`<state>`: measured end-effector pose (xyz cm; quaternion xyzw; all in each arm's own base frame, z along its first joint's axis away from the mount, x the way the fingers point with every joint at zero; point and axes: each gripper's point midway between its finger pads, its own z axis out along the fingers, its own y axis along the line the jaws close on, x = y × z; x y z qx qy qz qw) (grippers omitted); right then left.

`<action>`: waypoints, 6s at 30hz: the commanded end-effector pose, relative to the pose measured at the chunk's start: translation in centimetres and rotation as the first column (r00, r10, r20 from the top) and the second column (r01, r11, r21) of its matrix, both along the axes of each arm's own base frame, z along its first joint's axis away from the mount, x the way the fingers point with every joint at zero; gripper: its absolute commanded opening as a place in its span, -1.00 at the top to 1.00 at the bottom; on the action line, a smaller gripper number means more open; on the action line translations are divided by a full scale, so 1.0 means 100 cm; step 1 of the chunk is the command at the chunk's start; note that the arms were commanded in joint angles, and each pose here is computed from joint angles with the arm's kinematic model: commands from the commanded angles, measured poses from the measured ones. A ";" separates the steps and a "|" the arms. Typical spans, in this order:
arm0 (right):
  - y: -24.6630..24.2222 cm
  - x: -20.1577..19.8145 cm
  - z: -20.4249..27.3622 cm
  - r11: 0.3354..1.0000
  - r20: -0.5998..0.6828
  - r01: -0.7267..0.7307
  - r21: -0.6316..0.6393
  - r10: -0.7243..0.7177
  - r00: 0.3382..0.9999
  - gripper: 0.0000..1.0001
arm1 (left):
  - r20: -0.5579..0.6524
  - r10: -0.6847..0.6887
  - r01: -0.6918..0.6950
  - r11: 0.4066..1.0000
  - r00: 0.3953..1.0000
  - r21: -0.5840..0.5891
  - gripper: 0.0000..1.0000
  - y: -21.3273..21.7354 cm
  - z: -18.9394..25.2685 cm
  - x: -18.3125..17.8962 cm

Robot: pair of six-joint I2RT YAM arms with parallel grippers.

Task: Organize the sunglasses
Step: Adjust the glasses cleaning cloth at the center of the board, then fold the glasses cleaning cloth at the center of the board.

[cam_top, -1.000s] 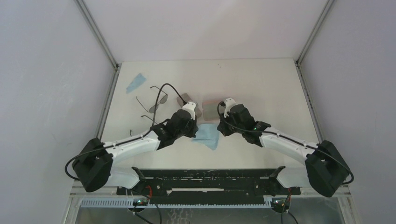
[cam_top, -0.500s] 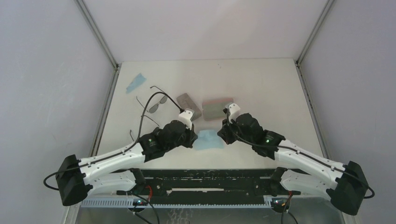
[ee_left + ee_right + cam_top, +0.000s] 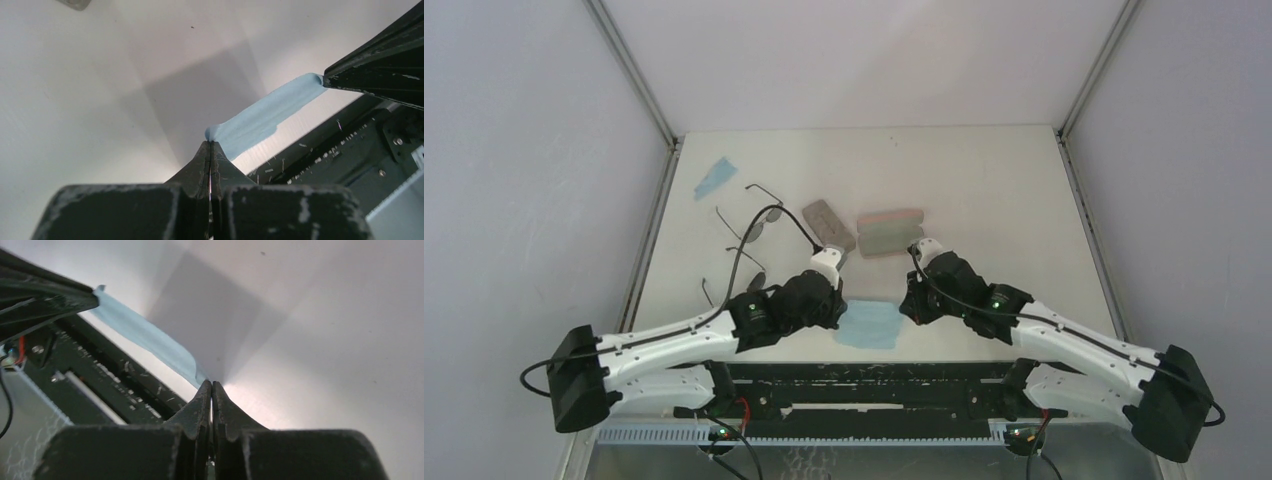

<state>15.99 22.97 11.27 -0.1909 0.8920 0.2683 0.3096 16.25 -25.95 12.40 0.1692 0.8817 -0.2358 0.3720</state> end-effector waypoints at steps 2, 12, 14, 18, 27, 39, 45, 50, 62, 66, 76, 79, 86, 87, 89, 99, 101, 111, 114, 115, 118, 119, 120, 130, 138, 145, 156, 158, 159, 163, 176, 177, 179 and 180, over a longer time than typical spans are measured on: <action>-0.002 0.034 -0.010 0.999 0.033 0.043 -0.010 -0.043 0.999 1.00 | 0.093 0.057 -0.057 0.998 0.994 0.004 1.00 -0.017 -0.007 0.031; 0.000 0.079 -0.031 0.998 0.077 0.053 -0.020 -0.051 0.996 1.00 | 0.134 0.086 -0.091 0.995 0.987 0.029 0.99 -0.026 -0.032 0.076; 0.001 0.086 -0.033 0.998 0.096 0.052 -0.022 -0.049 0.994 1.00 | 0.144 0.079 -0.085 0.996 0.986 0.040 0.99 -0.026 -0.037 0.081; 0.001 0.095 -0.037 0.998 0.119 0.061 -0.030 -0.057 0.991 1.00 | 0.161 0.053 -0.062 0.997 0.985 0.047 1.00 -0.029 -0.043 0.088; 0.000 0.086 -0.042 0.998 0.108 0.034 -0.052 -0.028 0.994 1.00 | 0.154 0.027 -0.037 0.997 0.988 0.066 1.00 -0.026 -0.063 0.085; 0.002 0.054 -0.051 0.998 0.064 -0.015 -0.064 0.019 0.998 1.00 | 0.137 -0.010 0.009 1.000 0.991 0.008 1.00 -0.017 -0.072 0.063; 0.004 0.043 -0.052 0.998 0.053 -0.031 -0.059 0.034 0.998 1.00 | 0.133 -0.026 0.027 1.000 0.991 -0.009 0.99 -0.018 -0.071 0.058; 0.000 0.047 -0.053 0.998 0.054 0.016 -0.066 -0.012 0.998 0.88 | 0.127 -0.034 0.034 0.999 0.991 -0.002 1.00 -0.020 -0.074 0.056; -0.009 0.055 -0.057 0.990 -0.028 0.135 -0.029 -0.136 0.990 0.42 | 0.088 -0.064 0.062 0.998 0.994 0.021 1.00 -0.013 -0.091 0.037; -0.008 0.055 -0.057 0.990 -0.047 0.143 -0.011 -0.143 0.989 0.38 | 0.070 -0.056 0.055 0.998 0.996 0.016 1.00 -0.006 -0.098 0.029; 0.013 0.049 -0.054 0.997 -0.106 0.033 0.070 -0.025 0.994 0.27 | 0.059 -0.039 0.038 0.999 0.997 0.027 0.99 0.001 -0.106 0.027; 0.016 0.050 -0.057 0.998 -0.122 0.017 0.058 -0.010 0.992 0.29 | 0.057 -0.045 0.043 0.999 0.997 0.028 0.99 0.000 -0.106 0.026; 0.025 0.059 -0.069 1.000 -0.167 -0.006 0.022 0.010 0.986 0.29 | 0.062 -0.045 0.044 0.999 0.997 0.025 1.00 0.000 -0.104 0.026; 0.025 0.060 -0.070 1.000 -0.172 -0.004 0.017 0.007 0.985 0.29 | 0.064 -0.045 0.044 0.999 0.997 0.023 0.99 0.000 -0.103 0.026; 0.025 0.063 -0.074 1.000 -0.179 0.004 -0.005 -0.005 0.984 0.29 | 0.068 -0.044 0.043 0.999 0.997 0.022 1.00 0.000 -0.102 0.027; 0.025 0.062 -0.088 0.992 -0.222 -0.004 -0.126 -0.025 0.975 0.30 | 0.072 -0.044 0.043 0.999 0.996 0.017 1.00 0.000 -0.100 0.026; 0.025 0.061 -0.091 0.988 -0.226 -0.010 -0.153 -0.025 0.974 0.31 | 0.074 -0.045 0.044 0.999 0.996 0.015 0.99 0.000 -0.099 0.026; 0.021 0.051 -0.100 0.963 -0.250 -0.026 -0.268 -0.044 0.967 0.45 | 0.076 -0.049 0.049 0.999 0.996 0.006 1.00 -0.001 -0.097 0.026; 0.018 0.047 -0.104 0.955 -0.253 -0.030 -0.294 -0.047 0.966 0.53 | 0.076 -0.048 0.048 0.999 0.996 0.005 1.00 -0.001 -0.097 0.026; 0.018 0.047 -0.104 0.955 -0.255 -0.033 -0.296 -0.046 0.966 0.57 | 0.076 -0.050 0.050 0.999 0.996 0.005 0.99 -0.001 -0.097 0.026; 0.018 0.046 -0.107 0.954 -0.259 -0.033 -0.299 -0.048 0.965 0.70 | 0.077 -0.051 0.051 0.999 0.996 0.005 1.00 -0.001 -0.096 0.026; 0.018 0.047 -0.107 0.954 -0.258 -0.032 -0.299 -0.048 0.965 0.75 | 0.077 -0.051 0.051 0.999 0.996 0.005 1.00 -0.002 -0.096 0.026; 0.019 0.047 -0.107 0.955 -0.257 -0.031 -0.296 -0.048 0.965 0.81 | 0.077 -0.052 0.051 0.999 0.996 0.006 1.00 -0.001 -0.096 0.026; 0.028 0.065 -0.075 0.971 -0.125 0.009 -0.238 -0.040 0.991 1.00 | 0.090 -0.049 0.050 0.999 0.995 -0.008 1.00 -0.003 -0.088 0.027; 0.025 0.071 -0.054 0.976 -0.039 0.044 -0.213 -0.053 0.998 1.00 | 0.123 -0.045 0.048 0.999 0.991 -0.017 0.99 -0.006 -0.072 0.033; 0.022 0.061 -0.051 0.978 -0.034 0.032 -0.209 -0.039 0.999 1.00 | 0.121 -0.036 0.038 0.999 0.992 -0.017 1.00 -0.003 -0.074 0.033; 0.023 0.035 -0.045 0.992 -0.051 -0.013 -0.127 0.007 0.999 1.00 | 0.121 -0.059 0.066 0.997 0.991 -0.049 0.95 -0.003 -0.073 0.025; 0.024 0.031 -0.045 0.993 -0.058 -0.025 -0.115 0.019 0.998 1.00 | 0.119 -0.063 0.069 0.996 0.991 -0.050 0.92 -0.002 -0.074 0.023; 0.025 0.029 -0.045 0.994 -0.062 -0.030 -0.108 0.023 0.998 1.00 | 0.119 -0.062 0.069 0.996 0.991 -0.050 0.89 -0.002 -0.074 0.022; 0.027 0.023 -0.049 0.994 -0.077 -0.056 -0.098 0.048 0.996 1.00 | 0.109 -0.065 0.072 0.996 0.992 -0.059 0.76 -0.002 -0.077 0.019; 0.031 0.004 -0.062 0.982 -0.105 -0.127 -0.141 0.113 0.988 1.00 | 0.069 -0.067 0.073 0.994 0.995 -0.081 0.64 -0.004 -0.088 0.002; 0.030 0.002 -0.064 0.981 -0.107 -0.128 -0.146 0.113 0.988 1.00 | 0.068 -0.065 0.071 0.994 0.996 -0.086 0.63 -0.004 -0.088 0.001; 0.028 -0.002 -0.066 0.979 -0.114 -0.134 -0.153 0.117 0.987 1.00 | 0.062 -0.060 0.065 0.994 0.996 -0.090 0.62 -0.001 -0.090 -0.001; 0.028 -0.003 -0.067 0.979 -0.118 -0.135 -0.154 0.117 0.986 1.00 | 0.058 -0.056 0.061 0.994 0.997 -0.090 0.61 0.001 -0.092 -0.003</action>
